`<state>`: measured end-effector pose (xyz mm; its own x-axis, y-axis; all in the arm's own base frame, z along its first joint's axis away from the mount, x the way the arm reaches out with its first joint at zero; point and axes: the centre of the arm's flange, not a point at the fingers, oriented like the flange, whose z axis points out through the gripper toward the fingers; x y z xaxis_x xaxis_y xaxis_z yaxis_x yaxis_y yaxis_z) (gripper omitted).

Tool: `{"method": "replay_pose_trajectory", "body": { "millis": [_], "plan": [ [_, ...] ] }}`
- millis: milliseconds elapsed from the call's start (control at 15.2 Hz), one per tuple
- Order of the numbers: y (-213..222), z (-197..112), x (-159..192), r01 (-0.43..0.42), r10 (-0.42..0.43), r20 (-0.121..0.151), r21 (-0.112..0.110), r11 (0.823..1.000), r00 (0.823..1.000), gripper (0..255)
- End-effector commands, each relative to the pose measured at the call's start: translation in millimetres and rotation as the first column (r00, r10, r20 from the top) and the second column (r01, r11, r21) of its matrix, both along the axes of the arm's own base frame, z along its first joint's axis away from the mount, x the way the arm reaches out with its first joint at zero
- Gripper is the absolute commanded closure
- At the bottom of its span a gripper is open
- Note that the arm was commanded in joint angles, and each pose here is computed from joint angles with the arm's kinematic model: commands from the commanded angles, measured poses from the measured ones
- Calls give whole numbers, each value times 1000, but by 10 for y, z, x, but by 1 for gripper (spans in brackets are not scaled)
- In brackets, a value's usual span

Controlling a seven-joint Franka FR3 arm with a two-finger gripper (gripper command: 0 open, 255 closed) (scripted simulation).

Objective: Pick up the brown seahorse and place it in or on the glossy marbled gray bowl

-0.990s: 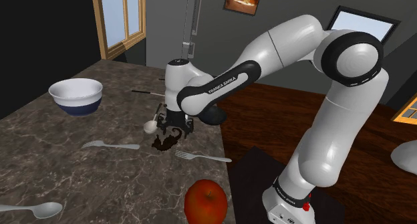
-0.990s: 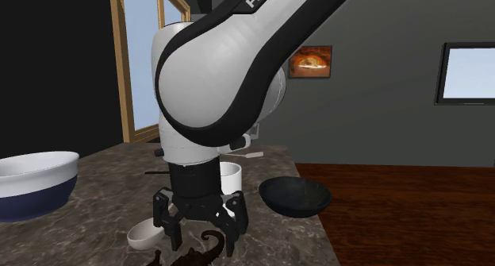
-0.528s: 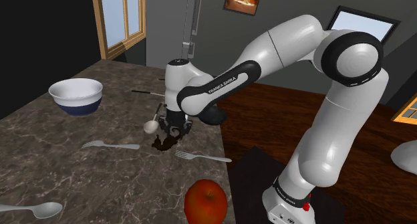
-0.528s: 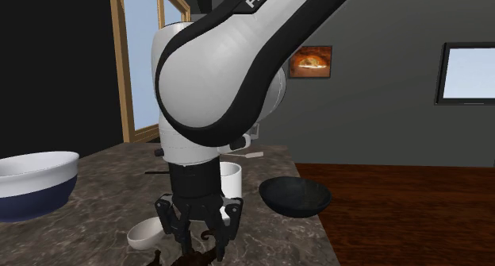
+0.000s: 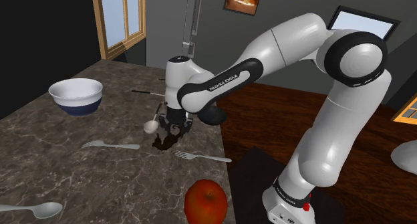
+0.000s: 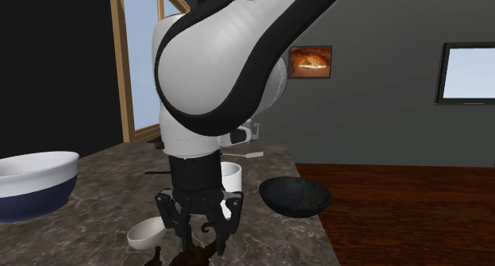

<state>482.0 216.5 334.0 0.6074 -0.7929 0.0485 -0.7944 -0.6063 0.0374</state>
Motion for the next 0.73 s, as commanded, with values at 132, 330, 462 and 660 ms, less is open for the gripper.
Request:
{"method": "replay_pose_trajectory", "body": {
  "millis": [132,330,462,660],
  "plan": [
    [12,216,4,0,0,0,0,1000,1000,255],
    [12,375,4,0,0,0,0,1000,1000,255],
    [12,480,4,0,0,0,0,1000,1000,255],
    [12,639,4,0,0,0,0,1000,1000,255]
  ]
}}
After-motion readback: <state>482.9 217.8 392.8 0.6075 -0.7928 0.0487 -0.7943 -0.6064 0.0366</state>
